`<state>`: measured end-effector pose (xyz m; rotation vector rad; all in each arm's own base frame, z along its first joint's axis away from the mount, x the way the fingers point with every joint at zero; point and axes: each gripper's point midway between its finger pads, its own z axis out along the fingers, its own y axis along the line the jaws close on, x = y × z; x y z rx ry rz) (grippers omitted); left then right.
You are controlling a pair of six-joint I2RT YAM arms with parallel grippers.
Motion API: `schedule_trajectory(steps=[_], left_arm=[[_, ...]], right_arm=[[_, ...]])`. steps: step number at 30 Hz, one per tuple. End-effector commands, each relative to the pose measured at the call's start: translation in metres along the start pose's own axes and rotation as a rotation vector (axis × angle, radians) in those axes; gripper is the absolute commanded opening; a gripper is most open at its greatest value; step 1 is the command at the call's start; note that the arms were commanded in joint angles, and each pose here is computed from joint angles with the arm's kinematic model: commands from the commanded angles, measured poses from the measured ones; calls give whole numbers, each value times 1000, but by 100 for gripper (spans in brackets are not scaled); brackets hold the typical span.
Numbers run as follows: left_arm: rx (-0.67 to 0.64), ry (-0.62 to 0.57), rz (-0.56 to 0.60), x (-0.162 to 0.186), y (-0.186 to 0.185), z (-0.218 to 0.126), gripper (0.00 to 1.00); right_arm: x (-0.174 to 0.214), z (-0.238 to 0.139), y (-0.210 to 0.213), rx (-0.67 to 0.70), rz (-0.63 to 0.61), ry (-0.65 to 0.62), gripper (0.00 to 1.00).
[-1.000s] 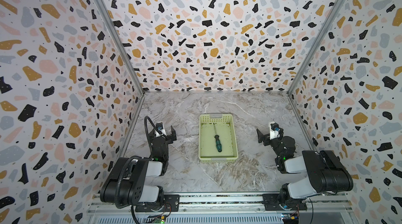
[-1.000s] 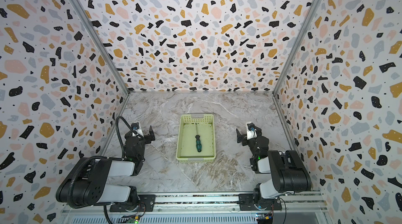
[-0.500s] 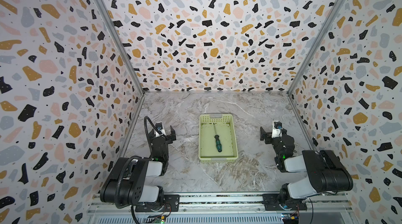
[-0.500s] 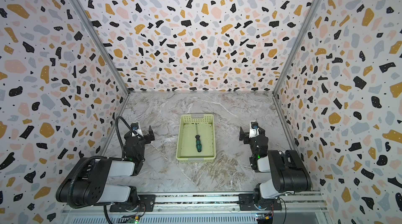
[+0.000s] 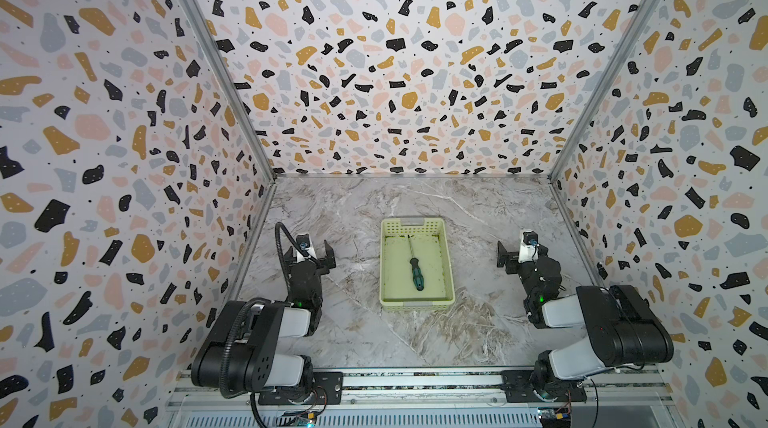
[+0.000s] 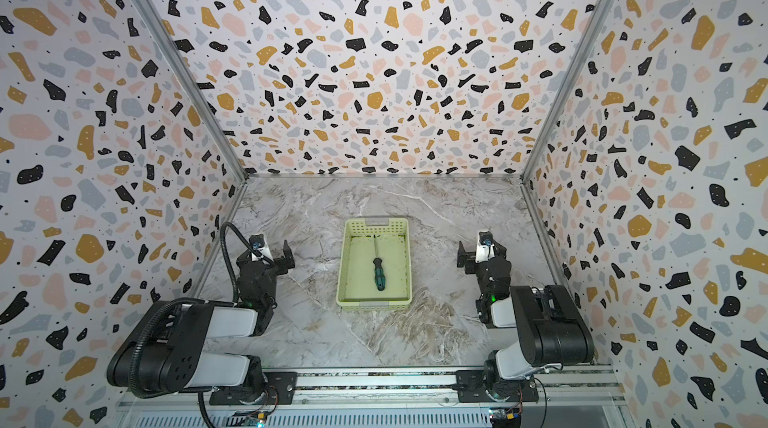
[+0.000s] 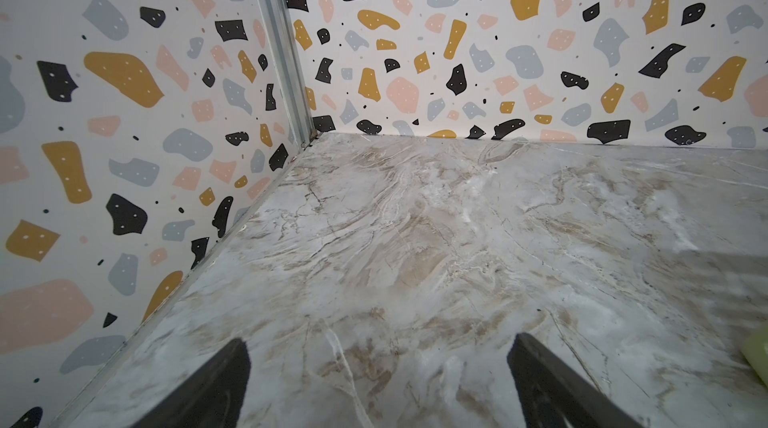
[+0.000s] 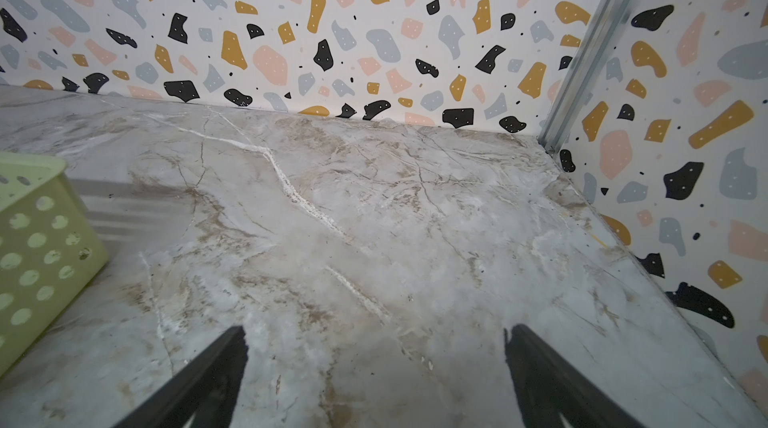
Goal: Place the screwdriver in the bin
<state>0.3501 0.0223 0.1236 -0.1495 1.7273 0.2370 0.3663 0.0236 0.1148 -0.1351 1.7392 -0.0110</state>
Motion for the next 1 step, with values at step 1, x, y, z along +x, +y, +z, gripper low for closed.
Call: schedule_trajectory(steps=[1], left_arm=[[-11, -36, -17, -9, 1, 1, 100]], right_arm=[[-8, 3, 0, 2, 5, -19, 99]])
